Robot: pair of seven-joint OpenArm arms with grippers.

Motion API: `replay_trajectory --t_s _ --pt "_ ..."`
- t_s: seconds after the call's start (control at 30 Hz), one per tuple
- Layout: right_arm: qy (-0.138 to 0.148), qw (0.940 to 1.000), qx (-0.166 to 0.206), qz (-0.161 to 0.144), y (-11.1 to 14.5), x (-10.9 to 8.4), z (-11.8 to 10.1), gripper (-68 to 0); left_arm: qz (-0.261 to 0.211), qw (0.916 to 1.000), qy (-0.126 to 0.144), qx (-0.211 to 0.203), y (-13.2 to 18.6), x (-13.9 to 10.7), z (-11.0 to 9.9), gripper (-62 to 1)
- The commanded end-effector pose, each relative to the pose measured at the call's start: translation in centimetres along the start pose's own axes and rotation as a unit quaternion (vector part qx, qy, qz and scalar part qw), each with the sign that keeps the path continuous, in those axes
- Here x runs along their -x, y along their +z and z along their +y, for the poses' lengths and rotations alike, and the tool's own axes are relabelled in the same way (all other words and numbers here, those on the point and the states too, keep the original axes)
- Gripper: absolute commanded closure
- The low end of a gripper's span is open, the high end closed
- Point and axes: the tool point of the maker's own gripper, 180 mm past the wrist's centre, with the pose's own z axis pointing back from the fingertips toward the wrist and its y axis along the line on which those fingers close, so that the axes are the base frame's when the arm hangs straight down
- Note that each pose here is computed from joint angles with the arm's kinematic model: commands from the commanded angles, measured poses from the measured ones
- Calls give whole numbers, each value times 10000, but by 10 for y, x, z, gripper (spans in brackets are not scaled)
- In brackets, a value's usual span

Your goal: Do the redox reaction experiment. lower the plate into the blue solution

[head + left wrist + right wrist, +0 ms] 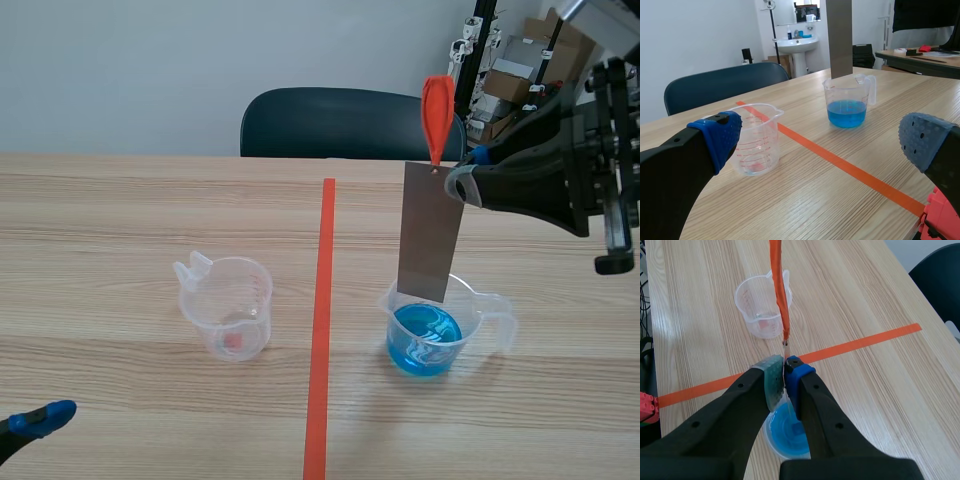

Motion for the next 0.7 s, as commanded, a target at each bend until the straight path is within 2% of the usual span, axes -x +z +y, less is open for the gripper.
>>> replay_trajectory --t_s 0.0,0.13,0.47,0.67 --pt "40 10000 -2 -27 2 -1 -1 -6 -56 10000 1 -46 0 -3 2 -623" --pt "92 10000 19 10 -4 4 2 -6 -26 10000 -4 -18 0 -1 1 -623" --pt "-44 9998 167 68 -10 21 -3 -6 -14 10000 -12 5 0 -1 1 -623" --pt "-64 9994 320 90 -12 32 -11 -6 89 9995 -32 309 0 3 -10 -623"
